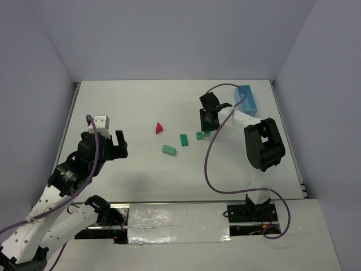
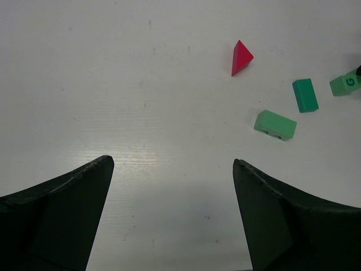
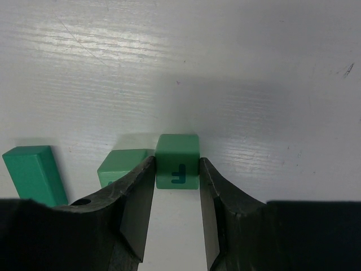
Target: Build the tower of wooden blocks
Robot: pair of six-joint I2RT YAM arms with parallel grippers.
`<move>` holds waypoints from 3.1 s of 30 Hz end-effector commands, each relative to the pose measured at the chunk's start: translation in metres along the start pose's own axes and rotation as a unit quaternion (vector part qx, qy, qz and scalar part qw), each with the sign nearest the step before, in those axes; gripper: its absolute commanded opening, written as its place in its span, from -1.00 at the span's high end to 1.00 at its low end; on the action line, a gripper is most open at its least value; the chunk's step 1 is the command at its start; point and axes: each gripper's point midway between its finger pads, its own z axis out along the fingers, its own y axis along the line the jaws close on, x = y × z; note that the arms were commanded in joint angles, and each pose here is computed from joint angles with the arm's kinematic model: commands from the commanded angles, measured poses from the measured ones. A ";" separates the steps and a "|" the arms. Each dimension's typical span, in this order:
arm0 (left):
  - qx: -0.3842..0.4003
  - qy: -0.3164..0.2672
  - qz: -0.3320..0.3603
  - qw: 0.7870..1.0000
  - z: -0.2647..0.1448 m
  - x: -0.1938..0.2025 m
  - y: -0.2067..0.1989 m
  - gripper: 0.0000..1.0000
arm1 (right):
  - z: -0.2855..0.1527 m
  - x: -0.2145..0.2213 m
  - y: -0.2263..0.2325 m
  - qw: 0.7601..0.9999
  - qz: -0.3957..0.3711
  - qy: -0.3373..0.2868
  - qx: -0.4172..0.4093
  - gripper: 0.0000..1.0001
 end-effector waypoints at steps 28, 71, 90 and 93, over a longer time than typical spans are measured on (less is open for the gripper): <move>0.011 -0.014 0.003 1.000 0.002 -0.005 -0.005 -0.99 | -0.023 -0.009 -0.004 1.000 0.004 -0.027 -0.008 -0.01; 0.020 -0.006 0.010 1.000 0.004 -0.003 -0.008 -0.99 | -0.020 -0.002 0.024 1.000 -0.013 0.002 -0.012 -0.99; 0.023 -0.007 0.010 1.000 0.003 -0.003 -0.009 -0.99 | -0.007 0.000 0.029 0.999 -0.024 0.017 -0.013 -0.96; 0.024 -0.008 0.010 1.000 0.003 -0.004 -0.010 -0.99 | -0.005 0.000 0.029 0.999 -0.027 0.018 -0.014 -0.94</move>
